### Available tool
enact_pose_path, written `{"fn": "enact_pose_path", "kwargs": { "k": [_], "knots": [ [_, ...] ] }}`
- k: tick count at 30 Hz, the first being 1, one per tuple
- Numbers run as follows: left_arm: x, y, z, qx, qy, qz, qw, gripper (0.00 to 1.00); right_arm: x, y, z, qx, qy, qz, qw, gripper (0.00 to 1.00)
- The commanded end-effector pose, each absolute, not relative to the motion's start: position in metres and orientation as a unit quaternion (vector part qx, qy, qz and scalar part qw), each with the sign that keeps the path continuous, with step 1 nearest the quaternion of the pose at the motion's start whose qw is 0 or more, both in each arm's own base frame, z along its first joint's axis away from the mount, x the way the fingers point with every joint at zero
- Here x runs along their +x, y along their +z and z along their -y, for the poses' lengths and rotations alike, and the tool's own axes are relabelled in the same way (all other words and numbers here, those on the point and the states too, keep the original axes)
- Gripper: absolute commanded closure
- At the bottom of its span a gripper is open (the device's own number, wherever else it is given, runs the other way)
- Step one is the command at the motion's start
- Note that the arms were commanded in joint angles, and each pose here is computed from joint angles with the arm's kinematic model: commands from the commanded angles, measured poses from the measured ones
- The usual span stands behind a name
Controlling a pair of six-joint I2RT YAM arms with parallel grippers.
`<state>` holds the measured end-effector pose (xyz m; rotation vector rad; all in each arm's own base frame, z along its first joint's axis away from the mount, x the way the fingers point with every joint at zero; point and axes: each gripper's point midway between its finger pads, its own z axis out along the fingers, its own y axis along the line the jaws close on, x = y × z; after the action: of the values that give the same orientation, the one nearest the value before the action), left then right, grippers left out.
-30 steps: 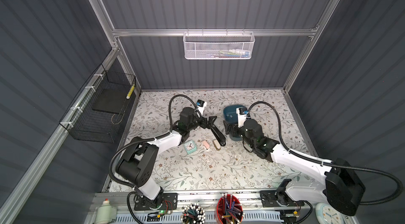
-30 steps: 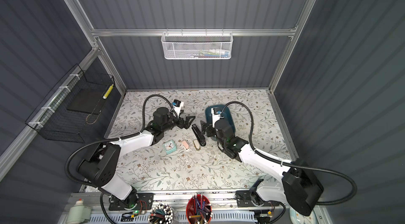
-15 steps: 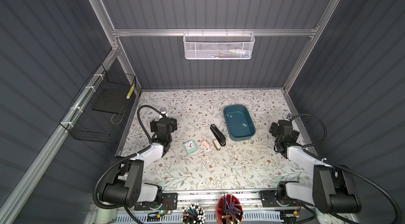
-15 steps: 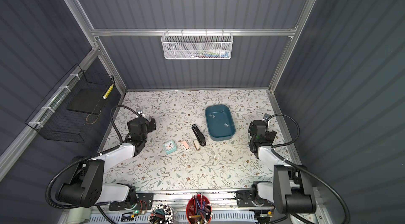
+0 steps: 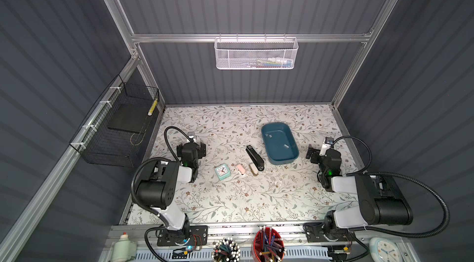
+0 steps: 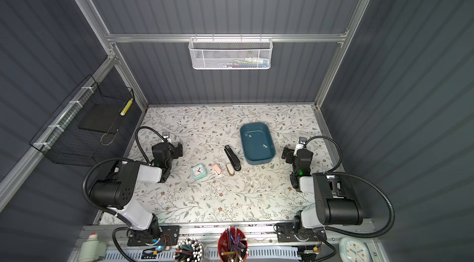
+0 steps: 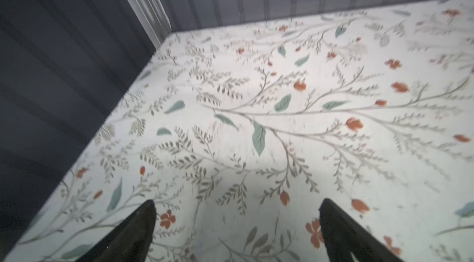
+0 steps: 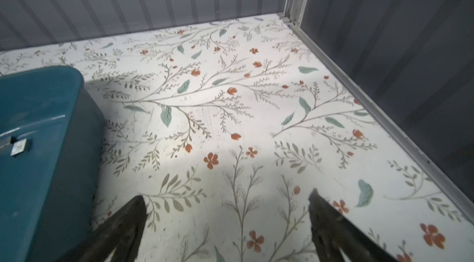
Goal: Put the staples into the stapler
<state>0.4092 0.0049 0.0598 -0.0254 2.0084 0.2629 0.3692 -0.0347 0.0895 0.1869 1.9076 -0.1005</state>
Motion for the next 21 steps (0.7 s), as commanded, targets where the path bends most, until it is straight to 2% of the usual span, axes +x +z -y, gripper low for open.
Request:
{"fn": "enact_pose_path", "kwargs": {
  "k": [1, 6, 21],
  "knots": [
    [0.411, 0.071, 0.006, -0.001, 0.063, -0.818, 0.572, 0.0, 0.381, 0.12, 0.035, 0.078, -0.038, -0.785, 0.614, 0.01],
    [0.414, 0.065, -0.006, -0.033, 0.084, -0.832, 0.547, 0.0, 0.383, 0.12, 0.035, 0.078, -0.039, -0.783, 0.616, 0.01],
    [0.415, 0.066, -0.006, -0.034, 0.084, -0.83, 0.551, 0.0, 0.383, 0.12, 0.035, 0.077, -0.038, -0.782, 0.618, 0.01]
  ]
}}
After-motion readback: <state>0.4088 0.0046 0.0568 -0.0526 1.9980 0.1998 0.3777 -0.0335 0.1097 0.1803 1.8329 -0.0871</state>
